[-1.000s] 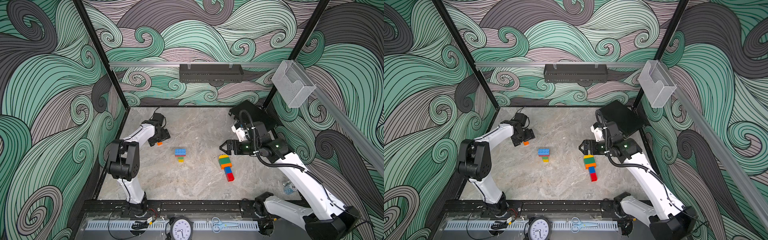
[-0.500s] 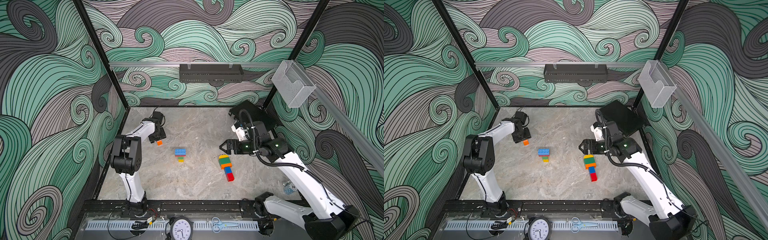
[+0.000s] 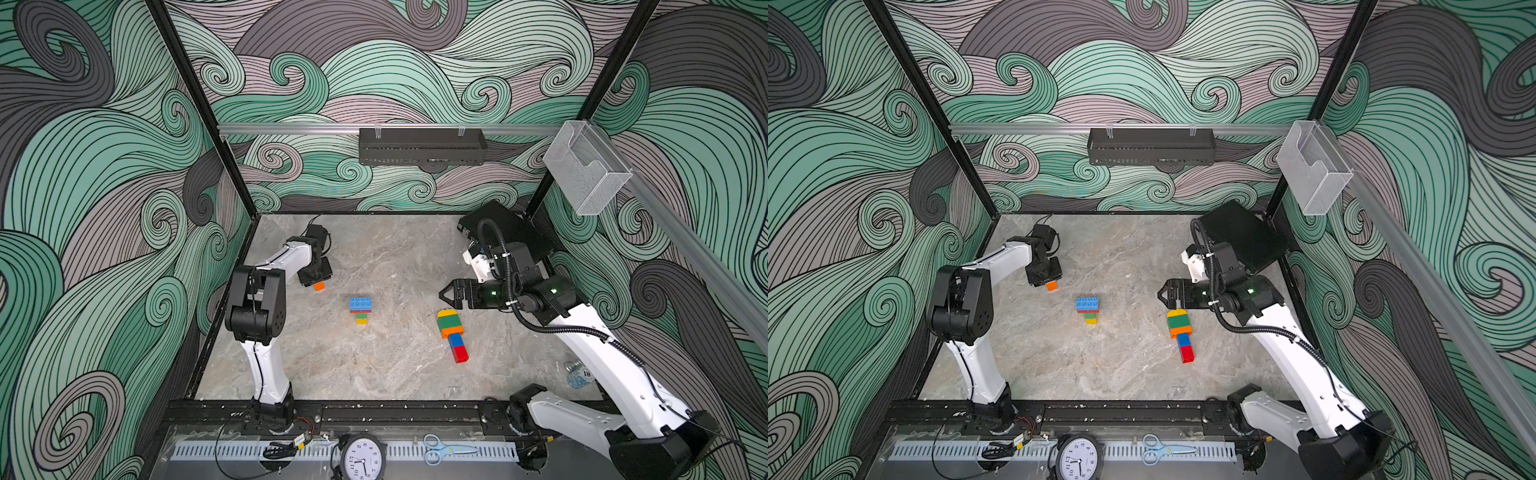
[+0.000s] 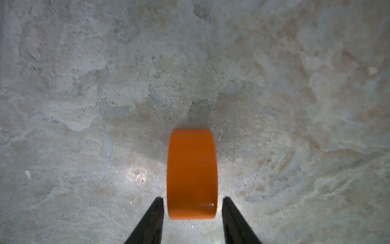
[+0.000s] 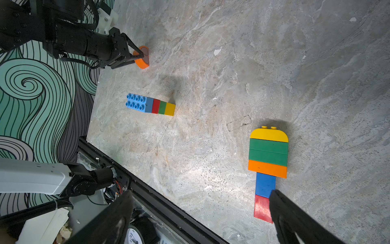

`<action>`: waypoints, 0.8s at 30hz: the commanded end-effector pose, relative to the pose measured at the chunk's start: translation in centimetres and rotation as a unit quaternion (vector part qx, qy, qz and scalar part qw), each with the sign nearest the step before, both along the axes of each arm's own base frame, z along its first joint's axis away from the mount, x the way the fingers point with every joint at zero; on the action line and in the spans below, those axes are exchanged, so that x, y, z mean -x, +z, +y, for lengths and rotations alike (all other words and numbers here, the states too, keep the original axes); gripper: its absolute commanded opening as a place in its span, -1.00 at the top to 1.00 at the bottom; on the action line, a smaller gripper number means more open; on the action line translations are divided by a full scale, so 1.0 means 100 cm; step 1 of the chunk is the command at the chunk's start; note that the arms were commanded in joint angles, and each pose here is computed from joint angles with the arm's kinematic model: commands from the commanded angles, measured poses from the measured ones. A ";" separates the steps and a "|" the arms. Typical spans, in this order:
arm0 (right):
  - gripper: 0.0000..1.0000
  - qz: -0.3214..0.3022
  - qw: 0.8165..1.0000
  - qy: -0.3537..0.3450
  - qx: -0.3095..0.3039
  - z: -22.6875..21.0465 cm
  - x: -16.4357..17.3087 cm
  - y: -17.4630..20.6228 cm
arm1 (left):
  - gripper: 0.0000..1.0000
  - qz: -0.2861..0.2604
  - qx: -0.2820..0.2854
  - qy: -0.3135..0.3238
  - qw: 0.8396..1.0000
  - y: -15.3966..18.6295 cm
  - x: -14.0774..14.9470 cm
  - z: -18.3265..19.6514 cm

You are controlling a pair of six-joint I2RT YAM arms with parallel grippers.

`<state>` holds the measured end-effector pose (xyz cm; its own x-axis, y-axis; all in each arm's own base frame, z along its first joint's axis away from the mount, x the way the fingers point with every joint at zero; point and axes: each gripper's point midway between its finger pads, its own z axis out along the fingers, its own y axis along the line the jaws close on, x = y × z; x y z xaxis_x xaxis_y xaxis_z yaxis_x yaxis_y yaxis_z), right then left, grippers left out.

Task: Assemble an ice cream with lego
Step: Pick up the lego brick from the center of the board.

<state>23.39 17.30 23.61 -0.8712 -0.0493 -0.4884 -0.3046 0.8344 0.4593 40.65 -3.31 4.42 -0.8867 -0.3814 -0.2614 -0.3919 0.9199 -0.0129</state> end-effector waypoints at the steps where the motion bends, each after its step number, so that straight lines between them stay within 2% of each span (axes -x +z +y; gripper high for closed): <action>1: -0.99 -0.011 1.000 -0.004 -0.001 -0.001 0.000 0.010 | 0.14 0.007 -0.003 0.000 1.000 0.000 -0.002 0.003; 9: -0.99 -0.012 1.000 -0.004 -0.001 -0.002 0.001 0.010 | 0.28 0.006 -0.004 0.001 1.000 -0.001 -0.004 0.004; 16: -0.99 -0.011 1.000 -0.005 0.000 -0.003 0.002 0.009 | 0.63 0.008 -0.001 0.010 1.000 0.002 -0.003 0.005; 22: -0.99 -0.013 1.000 -0.005 -0.002 -0.003 0.003 0.008 | 0.96 0.015 0.015 0.048 0.999 0.033 0.013 0.001; 24: -0.99 -0.013 1.000 -0.007 -0.006 -0.003 0.003 0.006 | 1.00 0.017 0.018 0.067 0.997 0.049 0.024 -0.002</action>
